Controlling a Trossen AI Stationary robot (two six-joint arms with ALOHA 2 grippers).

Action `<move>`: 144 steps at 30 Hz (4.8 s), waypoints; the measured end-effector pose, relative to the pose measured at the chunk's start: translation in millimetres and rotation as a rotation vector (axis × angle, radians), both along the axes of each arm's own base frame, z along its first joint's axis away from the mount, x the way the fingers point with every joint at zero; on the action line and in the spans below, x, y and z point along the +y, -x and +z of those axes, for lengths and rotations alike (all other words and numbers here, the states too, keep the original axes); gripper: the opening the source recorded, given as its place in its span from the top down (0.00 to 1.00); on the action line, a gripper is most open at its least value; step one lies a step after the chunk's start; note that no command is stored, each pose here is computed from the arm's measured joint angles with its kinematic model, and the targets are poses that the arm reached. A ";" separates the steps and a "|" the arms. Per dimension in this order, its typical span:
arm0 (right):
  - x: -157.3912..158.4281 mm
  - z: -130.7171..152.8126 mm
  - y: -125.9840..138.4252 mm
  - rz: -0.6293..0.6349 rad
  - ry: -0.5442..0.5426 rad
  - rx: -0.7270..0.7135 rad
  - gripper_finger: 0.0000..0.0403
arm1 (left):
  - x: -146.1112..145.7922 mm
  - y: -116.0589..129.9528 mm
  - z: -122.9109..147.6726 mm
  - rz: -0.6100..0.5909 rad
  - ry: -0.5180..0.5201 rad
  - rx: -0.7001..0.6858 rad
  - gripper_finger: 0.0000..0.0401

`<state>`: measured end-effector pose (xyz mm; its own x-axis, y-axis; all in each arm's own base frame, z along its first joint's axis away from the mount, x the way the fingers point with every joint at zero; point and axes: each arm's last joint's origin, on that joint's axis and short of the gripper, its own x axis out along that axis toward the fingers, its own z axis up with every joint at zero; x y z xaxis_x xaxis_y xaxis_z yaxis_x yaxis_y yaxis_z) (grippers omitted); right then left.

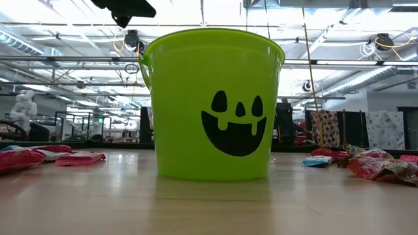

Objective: Sort candy by brand, put in halloween buckets
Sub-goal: Put golden candy into the purple bucket, then put red chocolate bar into the orange bucket

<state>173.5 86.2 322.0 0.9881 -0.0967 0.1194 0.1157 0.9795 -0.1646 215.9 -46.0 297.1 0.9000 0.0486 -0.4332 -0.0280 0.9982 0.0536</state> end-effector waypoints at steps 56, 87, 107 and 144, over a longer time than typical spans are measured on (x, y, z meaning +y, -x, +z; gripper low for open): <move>-168.2 -84.9 -112.9 -0.527 -0.278 0.178 0.99 | 1.1 -1.5 3.2 0.026 -0.033 -0.038 1.00; -105.1 -17.6 -77.6 -0.119 -0.307 0.224 0.60 | 6.6 14.2 -19.6 0.197 0.050 0.213 1.00; -24.4 -42.7 -68.3 0.162 -0.234 0.502 0.60 | -13.3 59.3 -104.0 0.369 0.343 0.628 0.74; -19.8 -46.9 -65.2 0.172 -0.226 0.551 0.60 | -69.4 86.8 -167.8 0.138 -0.224 0.912 0.74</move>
